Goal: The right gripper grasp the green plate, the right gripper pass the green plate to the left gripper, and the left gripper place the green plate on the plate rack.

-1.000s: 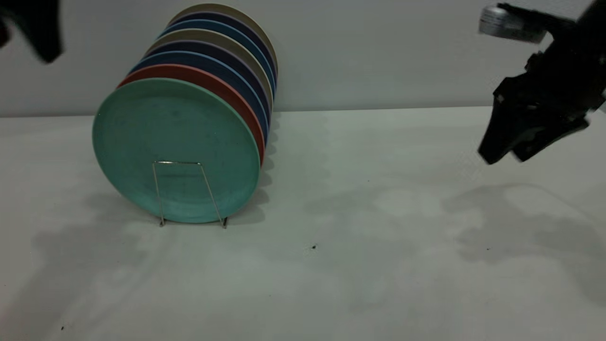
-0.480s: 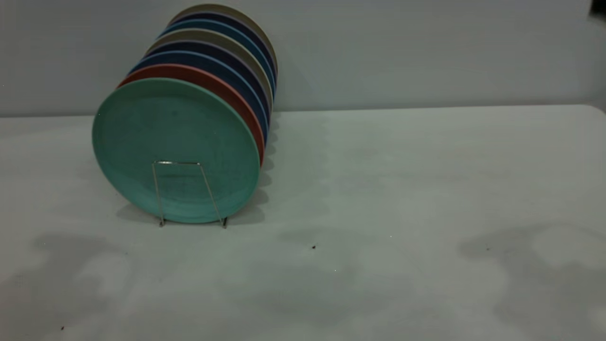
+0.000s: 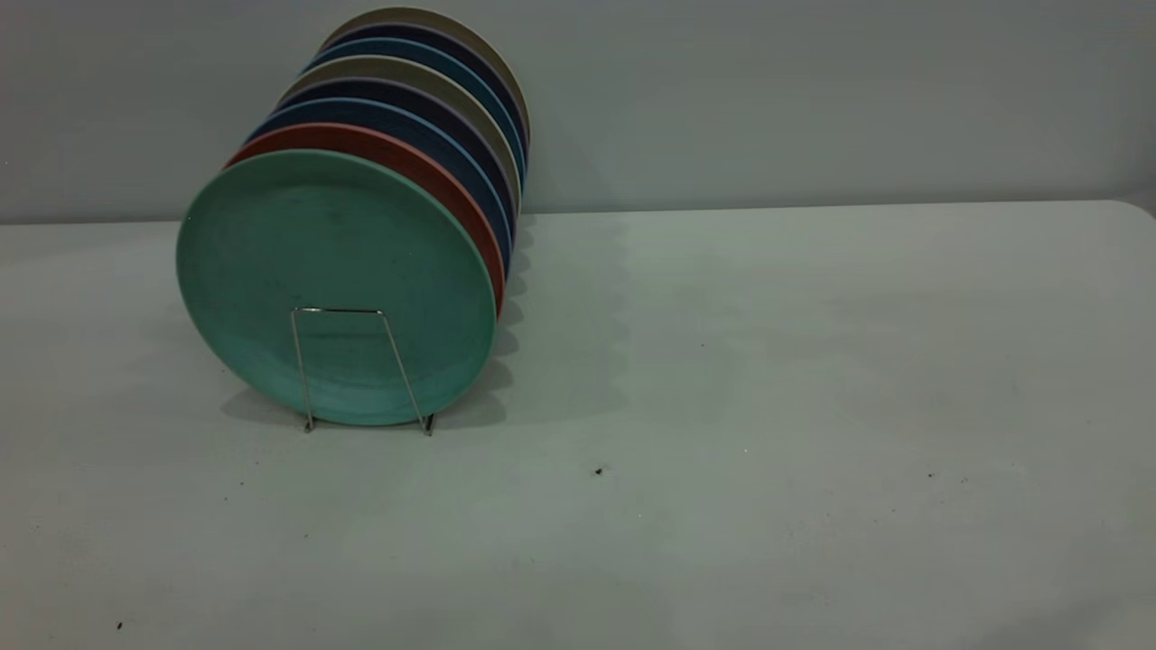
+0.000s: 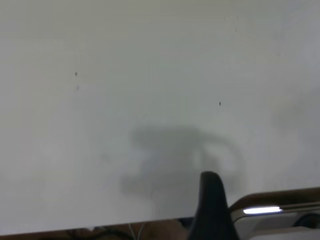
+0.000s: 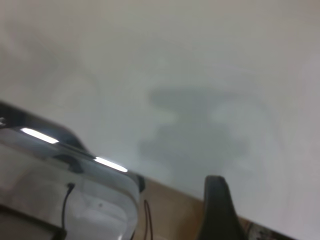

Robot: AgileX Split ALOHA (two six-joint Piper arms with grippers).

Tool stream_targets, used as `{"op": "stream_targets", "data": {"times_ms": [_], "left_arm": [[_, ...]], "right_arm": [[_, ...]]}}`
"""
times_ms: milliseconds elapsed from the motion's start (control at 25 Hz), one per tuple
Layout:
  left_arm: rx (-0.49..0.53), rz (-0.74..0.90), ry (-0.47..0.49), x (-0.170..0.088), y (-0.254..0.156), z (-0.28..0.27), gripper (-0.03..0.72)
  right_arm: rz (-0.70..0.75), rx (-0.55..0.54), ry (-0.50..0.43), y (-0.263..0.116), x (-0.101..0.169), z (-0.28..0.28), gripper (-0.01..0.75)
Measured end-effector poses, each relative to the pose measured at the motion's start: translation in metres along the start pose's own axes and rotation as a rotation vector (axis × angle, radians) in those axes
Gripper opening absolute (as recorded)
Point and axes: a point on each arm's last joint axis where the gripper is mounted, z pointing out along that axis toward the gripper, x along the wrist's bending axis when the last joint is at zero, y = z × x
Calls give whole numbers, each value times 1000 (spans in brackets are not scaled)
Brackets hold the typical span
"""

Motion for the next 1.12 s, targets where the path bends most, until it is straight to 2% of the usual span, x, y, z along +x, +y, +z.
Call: {"op": "stream_targets", "data": {"times_ms": [360,560,760,920,1120], "left_arm": [[-116,-25,-7,7,-87,-10,585],[-175,-24,-9,9,-113,-9,585],[-283,-25,-14,10,-136,-10,585],[-382,-34,-19,12,-149,-15,585],[-410,28,-38,9,-154,-15,585]], "right_arm": [[-87,-10,60,-88,1,6,509],[-142,-149,113,-129,3,6,509],[-211,-284,112,-162,2,6,499],[-217,-371,110,-180,1,8,496],[-214,-458,114,-189,1,5,496]]}}
